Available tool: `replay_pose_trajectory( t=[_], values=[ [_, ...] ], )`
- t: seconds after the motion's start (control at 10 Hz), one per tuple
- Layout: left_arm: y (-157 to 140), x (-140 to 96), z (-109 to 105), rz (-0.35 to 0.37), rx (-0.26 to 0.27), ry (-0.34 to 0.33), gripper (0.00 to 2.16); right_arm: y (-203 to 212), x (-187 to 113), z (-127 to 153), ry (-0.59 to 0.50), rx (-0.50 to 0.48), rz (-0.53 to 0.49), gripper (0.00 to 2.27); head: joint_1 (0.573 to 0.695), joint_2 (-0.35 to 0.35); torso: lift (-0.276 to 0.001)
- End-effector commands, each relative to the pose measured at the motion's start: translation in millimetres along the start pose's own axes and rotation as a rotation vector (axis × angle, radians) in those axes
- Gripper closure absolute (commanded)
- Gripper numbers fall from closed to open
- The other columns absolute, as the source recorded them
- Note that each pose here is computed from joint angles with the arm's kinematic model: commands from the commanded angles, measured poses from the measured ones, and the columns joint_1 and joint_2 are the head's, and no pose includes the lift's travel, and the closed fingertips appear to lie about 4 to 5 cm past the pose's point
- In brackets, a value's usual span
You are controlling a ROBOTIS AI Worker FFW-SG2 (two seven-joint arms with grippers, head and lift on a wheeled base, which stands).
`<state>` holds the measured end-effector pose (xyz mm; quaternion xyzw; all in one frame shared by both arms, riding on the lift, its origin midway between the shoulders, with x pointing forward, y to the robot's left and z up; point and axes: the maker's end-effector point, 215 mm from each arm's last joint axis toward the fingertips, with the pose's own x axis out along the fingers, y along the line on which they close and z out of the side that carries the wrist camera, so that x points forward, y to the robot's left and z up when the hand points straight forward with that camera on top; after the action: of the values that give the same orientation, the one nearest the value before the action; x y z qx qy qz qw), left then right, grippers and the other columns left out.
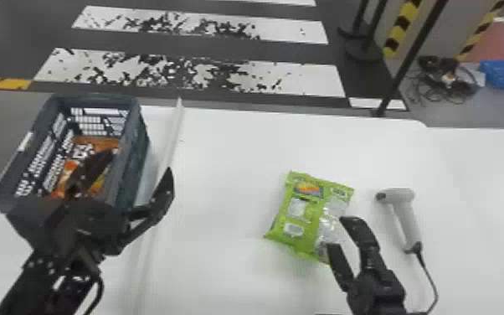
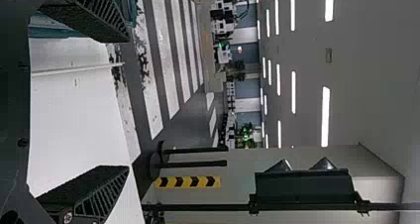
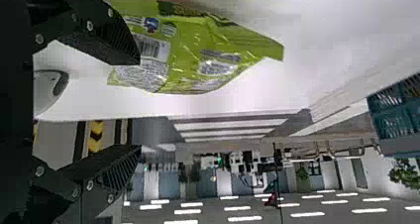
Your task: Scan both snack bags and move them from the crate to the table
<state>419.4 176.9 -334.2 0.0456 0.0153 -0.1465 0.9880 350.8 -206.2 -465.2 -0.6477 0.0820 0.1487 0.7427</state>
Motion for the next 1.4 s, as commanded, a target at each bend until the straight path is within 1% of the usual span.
replay_pose_trajectory(
  t=[0.0, 0.1, 0.2, 0.3, 0.4, 0.5, 0.6, 0.7, 0.9, 1.2, 1.3],
  values=[
    [1.1, -0.1, 0.0, 0.001, 0.000, 0.000, 0.08, -23.2, 5.3, -6.2, 0.002, 0.109, -0.008, 0.10, 0.695, -0.044, -0.088],
    [2.9, -0.5, -1.7, 0.003, 0.001, 0.003, 0.08, -38.3, 9.6, -15.6, 0.022, 0.169, -0.012, 0.31, 0.695, -0.043, -0.088],
    [3.8, -0.6, -1.5, 0.005, -0.001, 0.001, 0.08, -50.5, 13.3, -17.4, 0.021, 0.274, -0.008, 0.91, 0.695, -0.053, -0.088],
    [3.8, -0.7, -2.4, 0.005, -0.002, 0.003, 0.08, -63.1, 16.9, -9.5, -0.007, 0.378, -0.028, 1.64, 0.695, -0.063, -0.088],
    [4.6, -0.7, -3.1, 0.007, -0.002, 0.004, 0.08, -73.6, 20.8, -1.2, -0.048, 0.535, -0.020, 2.04, 0.695, -0.060, -0.088],
    [5.5, -0.9, -3.9, 0.009, -0.002, 0.006, 0.08, -80.3, 24.5, 13.4, -0.111, 0.673, 0.022, 2.05, 0.695, -0.056, -0.088],
    [6.6, -1.0, -4.7, 0.012, -0.002, 0.007, 0.08, -83.8, 28.2, 21.9, -0.155, 0.808, 0.075, 2.24, 0.695, -0.036, -0.088],
    [6.9, -1.5, -5.3, 0.012, -0.002, 0.008, 0.08, -82.7, 32.7, 23.1, -0.169, 0.878, 0.108, 2.25, 0.695, -0.014, -0.088],
    [6.7, -2.0, -6.7, 0.013, -0.004, 0.011, 0.08, -59.0, 41.2, 15.6, -0.134, 0.919, 0.160, 2.25, 0.695, -0.004, -0.088],
    [7.3, -1.8, -8.6, 0.015, -0.004, 0.014, 0.08, 2.7, 52.9, 2.6, -0.080, 0.938, 0.240, 2.25, 0.695, -0.012, -0.088],
    [6.8, -2.4, -10.9, 0.014, -0.006, 0.018, 0.08, 23.1, 53.3, 5.0, -0.081, 0.942, 0.273, 2.25, 0.695, -0.014, -0.088]
  ],
)
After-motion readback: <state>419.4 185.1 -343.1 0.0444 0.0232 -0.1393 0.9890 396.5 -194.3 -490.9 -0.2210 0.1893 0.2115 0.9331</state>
